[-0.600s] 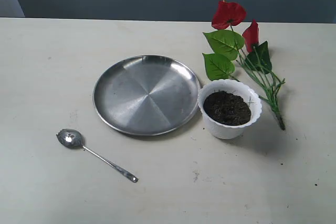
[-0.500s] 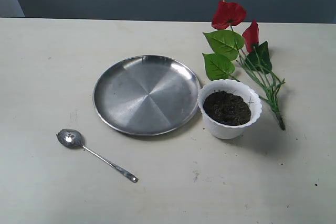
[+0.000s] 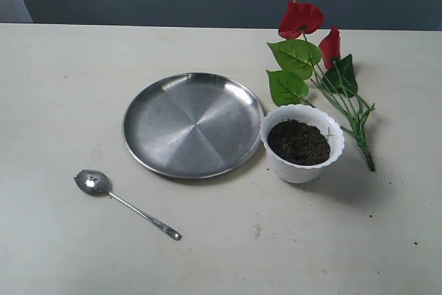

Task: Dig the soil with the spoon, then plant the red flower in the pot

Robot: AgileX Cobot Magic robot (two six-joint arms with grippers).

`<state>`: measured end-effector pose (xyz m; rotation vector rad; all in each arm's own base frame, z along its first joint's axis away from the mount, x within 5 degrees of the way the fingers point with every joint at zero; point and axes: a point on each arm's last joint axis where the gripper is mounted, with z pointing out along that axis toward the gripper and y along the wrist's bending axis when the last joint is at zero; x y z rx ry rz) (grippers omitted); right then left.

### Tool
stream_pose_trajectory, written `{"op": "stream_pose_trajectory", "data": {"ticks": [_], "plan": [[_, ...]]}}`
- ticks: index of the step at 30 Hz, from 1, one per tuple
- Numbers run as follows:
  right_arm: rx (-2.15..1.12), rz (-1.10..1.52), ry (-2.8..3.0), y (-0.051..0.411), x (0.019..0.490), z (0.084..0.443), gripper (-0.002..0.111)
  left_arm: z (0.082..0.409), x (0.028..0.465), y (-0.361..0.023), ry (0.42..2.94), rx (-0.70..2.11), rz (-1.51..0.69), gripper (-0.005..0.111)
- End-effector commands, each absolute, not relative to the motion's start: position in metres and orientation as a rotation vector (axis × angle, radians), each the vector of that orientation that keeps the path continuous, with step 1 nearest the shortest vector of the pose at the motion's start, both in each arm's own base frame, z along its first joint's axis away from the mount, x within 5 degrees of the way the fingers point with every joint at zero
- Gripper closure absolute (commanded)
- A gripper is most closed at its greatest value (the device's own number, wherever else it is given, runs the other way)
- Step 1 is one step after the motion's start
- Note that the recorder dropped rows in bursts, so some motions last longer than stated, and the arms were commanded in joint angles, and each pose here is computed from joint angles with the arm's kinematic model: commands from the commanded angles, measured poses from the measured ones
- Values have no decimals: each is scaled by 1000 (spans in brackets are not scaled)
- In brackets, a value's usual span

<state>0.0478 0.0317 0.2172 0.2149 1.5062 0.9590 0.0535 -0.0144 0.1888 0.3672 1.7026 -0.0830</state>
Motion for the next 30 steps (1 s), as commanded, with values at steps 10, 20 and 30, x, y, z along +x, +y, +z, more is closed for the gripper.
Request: {"op": "stream_pose_trajectory", "data": {"ticks": [10, 20, 30], "plan": [[1, 958, 1437, 40, 38, 239, 101, 191, 53, -15, 1685, 365, -89, 106], [-341, 496, 1475, 48, 84, 356, 101, 191, 53, -15, 1685, 365, -89, 106], [-387, 211, 1982, 75, 265, 381, 101, 191, 53, -15, 1685, 365, -89, 106]]}}
